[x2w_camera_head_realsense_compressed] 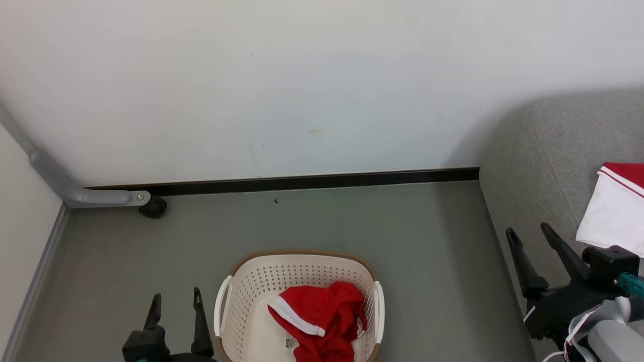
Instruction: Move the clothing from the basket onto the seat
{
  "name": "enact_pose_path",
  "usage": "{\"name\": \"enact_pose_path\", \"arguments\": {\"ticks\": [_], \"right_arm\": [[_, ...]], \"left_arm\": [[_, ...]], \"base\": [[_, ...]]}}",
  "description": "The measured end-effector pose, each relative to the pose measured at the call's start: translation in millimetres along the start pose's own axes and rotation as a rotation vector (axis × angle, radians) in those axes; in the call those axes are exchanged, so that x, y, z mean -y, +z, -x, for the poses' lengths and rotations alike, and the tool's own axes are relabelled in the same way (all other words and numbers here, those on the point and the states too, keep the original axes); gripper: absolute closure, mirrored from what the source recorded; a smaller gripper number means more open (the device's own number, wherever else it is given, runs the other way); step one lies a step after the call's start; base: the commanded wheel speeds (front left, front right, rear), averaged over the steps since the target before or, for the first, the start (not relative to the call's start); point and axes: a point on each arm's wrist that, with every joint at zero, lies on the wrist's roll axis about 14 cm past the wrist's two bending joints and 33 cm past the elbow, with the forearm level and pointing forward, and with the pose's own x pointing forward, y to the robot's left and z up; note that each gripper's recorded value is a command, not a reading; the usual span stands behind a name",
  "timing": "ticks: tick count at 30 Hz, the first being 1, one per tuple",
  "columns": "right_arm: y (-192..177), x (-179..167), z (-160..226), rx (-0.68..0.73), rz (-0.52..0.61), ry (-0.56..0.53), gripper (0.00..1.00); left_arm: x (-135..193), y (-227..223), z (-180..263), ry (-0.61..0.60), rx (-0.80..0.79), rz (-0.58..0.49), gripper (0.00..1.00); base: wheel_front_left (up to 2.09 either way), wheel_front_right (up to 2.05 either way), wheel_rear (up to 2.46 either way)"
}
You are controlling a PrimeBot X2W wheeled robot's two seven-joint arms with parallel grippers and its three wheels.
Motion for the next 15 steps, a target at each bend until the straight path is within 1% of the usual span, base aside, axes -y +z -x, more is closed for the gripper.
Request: {"name": "enact_pose_path", "arguments": {"ticks": [15], "right_arm": [[12, 3, -3, 0.043, 0.011, -0.014, 0.0]], "left_arm": [[13, 0, 0, -0.041, 0.002, -0.004, 0.0]], "base": [[0.0, 0.0, 0.0]]}}
